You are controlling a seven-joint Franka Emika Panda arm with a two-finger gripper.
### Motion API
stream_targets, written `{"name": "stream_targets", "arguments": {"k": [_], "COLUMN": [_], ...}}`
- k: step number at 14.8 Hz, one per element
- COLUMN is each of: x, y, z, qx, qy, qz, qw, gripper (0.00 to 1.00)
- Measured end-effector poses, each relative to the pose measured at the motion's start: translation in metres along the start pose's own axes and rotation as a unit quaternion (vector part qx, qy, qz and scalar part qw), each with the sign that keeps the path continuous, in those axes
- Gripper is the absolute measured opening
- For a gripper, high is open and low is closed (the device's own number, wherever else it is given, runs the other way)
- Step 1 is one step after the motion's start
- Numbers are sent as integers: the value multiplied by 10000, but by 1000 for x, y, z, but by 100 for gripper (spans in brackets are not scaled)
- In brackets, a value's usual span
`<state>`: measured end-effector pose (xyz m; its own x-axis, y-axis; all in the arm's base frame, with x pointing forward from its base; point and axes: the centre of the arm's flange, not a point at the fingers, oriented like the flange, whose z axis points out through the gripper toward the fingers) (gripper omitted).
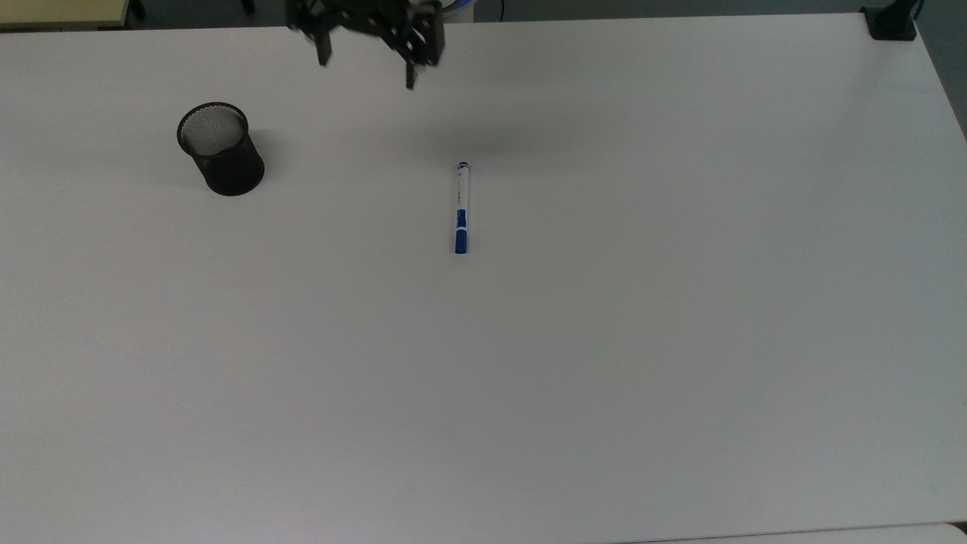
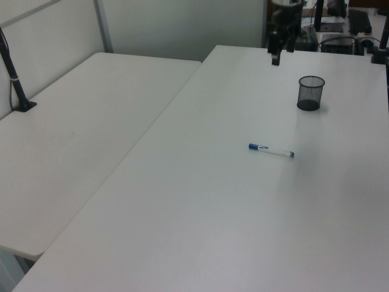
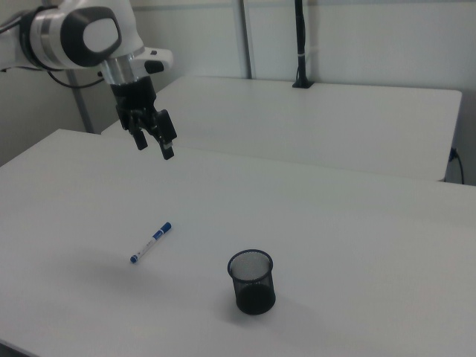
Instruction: Remove the marker
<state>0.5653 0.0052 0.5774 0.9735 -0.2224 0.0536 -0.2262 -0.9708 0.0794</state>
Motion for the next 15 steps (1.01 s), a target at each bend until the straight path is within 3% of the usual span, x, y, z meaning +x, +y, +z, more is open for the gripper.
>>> {"name": "stream_targets", "arguments": {"k": [5,15], "x": [-16,-9], "y": [44,60], "z": [-36,-40], "qx": [173,196], "qy": [66,180], "qz": [130,-638], "qw": [9997,9976], "gripper": [100,100]}}
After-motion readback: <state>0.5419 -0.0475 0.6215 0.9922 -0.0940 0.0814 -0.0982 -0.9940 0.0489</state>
